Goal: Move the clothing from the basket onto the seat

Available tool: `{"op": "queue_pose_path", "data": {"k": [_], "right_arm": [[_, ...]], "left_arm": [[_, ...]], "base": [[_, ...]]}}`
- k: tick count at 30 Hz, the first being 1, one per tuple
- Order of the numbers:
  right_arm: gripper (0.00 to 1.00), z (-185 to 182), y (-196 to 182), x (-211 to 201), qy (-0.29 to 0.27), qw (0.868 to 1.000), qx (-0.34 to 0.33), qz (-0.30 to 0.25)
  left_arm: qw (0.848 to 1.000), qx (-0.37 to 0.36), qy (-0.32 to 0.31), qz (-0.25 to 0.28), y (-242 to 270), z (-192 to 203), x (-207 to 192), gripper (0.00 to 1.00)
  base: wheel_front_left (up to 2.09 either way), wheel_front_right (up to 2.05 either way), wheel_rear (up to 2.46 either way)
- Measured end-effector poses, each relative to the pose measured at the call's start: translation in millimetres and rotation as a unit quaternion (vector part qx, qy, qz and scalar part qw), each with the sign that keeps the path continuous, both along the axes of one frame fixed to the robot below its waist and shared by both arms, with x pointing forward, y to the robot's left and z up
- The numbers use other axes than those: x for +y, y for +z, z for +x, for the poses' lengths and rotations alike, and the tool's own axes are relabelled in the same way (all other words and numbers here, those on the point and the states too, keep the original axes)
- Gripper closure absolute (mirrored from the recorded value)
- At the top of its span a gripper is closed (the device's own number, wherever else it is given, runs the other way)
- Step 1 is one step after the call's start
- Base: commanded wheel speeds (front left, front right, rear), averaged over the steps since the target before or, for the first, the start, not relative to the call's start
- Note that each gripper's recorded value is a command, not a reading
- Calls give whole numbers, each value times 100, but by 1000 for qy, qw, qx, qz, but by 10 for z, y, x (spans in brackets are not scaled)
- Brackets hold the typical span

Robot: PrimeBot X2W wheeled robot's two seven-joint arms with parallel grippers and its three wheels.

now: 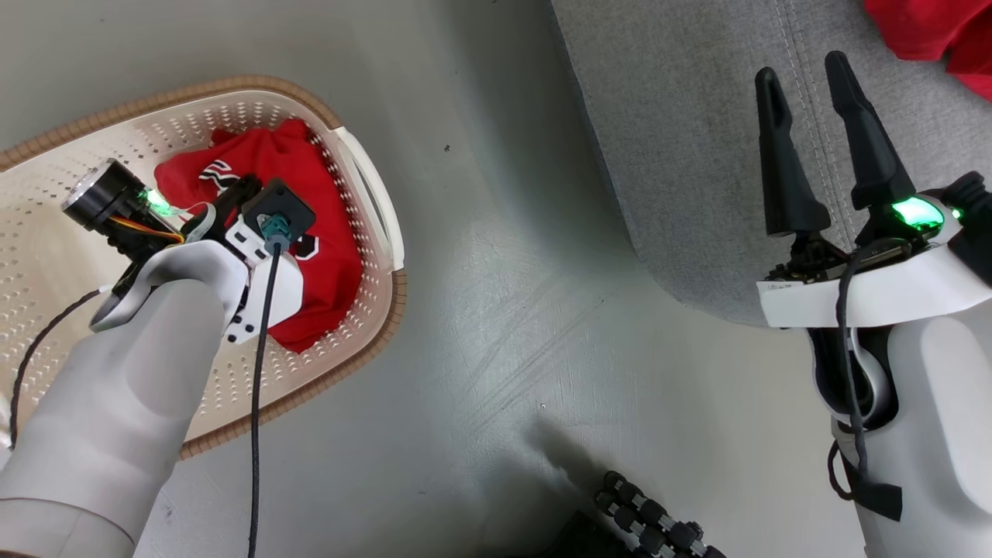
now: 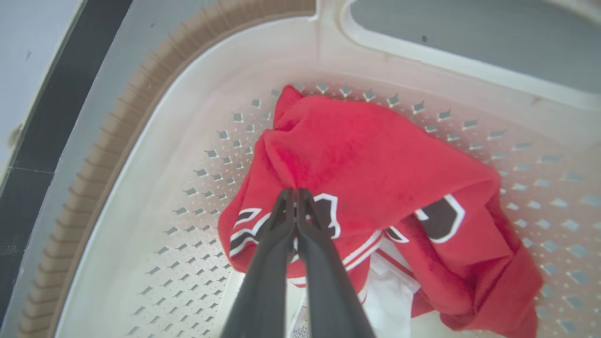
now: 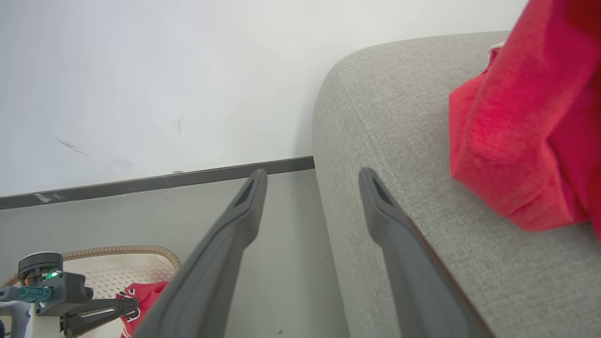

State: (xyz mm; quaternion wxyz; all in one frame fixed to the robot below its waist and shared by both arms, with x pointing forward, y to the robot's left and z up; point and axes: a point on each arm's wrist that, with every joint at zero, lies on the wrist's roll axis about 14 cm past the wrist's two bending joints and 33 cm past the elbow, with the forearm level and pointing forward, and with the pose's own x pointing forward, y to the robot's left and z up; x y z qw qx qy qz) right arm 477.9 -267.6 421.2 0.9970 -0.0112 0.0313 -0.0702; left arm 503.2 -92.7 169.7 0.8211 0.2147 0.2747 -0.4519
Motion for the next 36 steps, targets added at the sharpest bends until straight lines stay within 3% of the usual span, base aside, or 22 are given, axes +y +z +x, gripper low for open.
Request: {"op": "queue_pose_path", "data": {"k": [10,22,36], "right_arm": [[0,153,91,51,11,1000,-23,3],[0,323,246,230,39,998,-52,2],[0,386,465,385,57,995,-79,-3]], "left_arm": [[995,-44,63,-68,361,266,42,100],[985,-75,99,-122,705,201,155,100],[952,-152,202,-171,1368,275,639,100]], "base": [[0,0,0],[0,0,0],[0,0,0]]}}
